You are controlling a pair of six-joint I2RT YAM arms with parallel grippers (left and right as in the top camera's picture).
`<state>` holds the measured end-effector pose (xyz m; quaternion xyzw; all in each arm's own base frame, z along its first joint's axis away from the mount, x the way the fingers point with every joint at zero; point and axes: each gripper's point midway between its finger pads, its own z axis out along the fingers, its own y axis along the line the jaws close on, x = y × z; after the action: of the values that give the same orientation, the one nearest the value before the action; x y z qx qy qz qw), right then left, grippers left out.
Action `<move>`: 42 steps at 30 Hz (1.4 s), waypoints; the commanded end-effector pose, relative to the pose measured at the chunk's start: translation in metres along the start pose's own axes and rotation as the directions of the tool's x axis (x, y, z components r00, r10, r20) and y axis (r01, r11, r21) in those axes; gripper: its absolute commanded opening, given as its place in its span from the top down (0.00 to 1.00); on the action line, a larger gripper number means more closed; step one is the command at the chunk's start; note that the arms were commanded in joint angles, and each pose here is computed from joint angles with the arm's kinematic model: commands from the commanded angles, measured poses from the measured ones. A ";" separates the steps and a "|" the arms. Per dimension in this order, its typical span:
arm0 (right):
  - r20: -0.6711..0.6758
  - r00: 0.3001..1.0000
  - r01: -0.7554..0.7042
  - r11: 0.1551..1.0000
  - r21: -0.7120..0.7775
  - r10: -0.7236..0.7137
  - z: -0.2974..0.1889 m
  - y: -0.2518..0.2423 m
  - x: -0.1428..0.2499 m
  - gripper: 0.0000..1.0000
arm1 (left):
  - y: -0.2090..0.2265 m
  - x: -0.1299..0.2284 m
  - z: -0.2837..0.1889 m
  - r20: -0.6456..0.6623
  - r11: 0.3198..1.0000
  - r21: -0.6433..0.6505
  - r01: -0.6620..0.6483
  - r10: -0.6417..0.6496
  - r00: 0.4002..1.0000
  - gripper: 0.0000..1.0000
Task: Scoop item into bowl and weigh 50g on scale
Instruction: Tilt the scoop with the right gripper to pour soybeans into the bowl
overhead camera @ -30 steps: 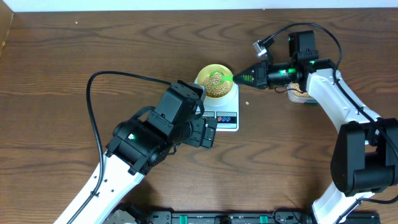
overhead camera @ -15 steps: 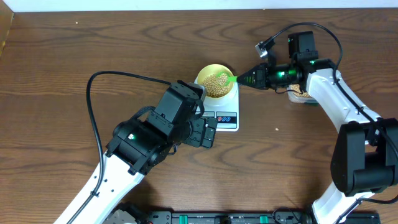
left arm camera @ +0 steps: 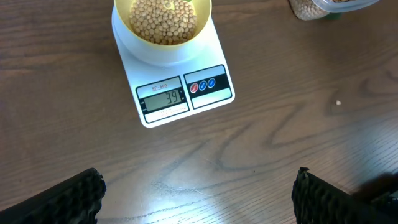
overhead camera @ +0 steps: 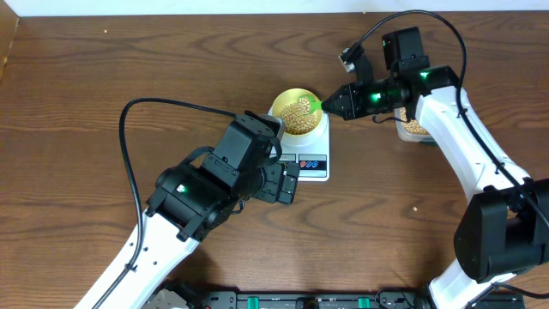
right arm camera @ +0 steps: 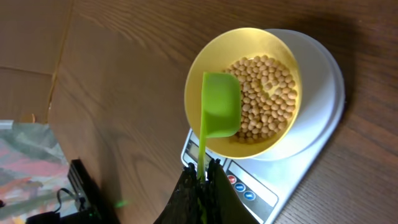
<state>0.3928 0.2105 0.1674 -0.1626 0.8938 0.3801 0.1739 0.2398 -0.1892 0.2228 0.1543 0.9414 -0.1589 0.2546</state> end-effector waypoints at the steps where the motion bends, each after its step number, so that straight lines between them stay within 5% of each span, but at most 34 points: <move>1: 0.022 0.998 0.053 0.998 0.015 -0.054 -0.007 0.005 -0.007 0.99 | 0.000 -0.005 -0.003 0.013 1.000 -0.002 0.001 -0.001 1.000 0.02; 10: -0.007 0.985 0.173 0.984 0.047 -0.173 -0.008 0.020 -0.009 0.99 | 0.000 -0.005 -0.003 0.013 1.000 -0.002 0.000 0.000 1.000 0.02; 42: -0.054 0.966 0.258 0.960 0.110 -0.253 -0.004 0.032 -0.007 0.99 | 0.000 -0.005 -0.003 0.013 1.000 -0.002 0.001 -0.001 1.000 0.02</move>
<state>0.3827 0.2266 0.1748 -0.2568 0.8993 0.2994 0.1890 0.2398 -0.1892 0.2228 0.1543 0.9414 -0.1589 0.2546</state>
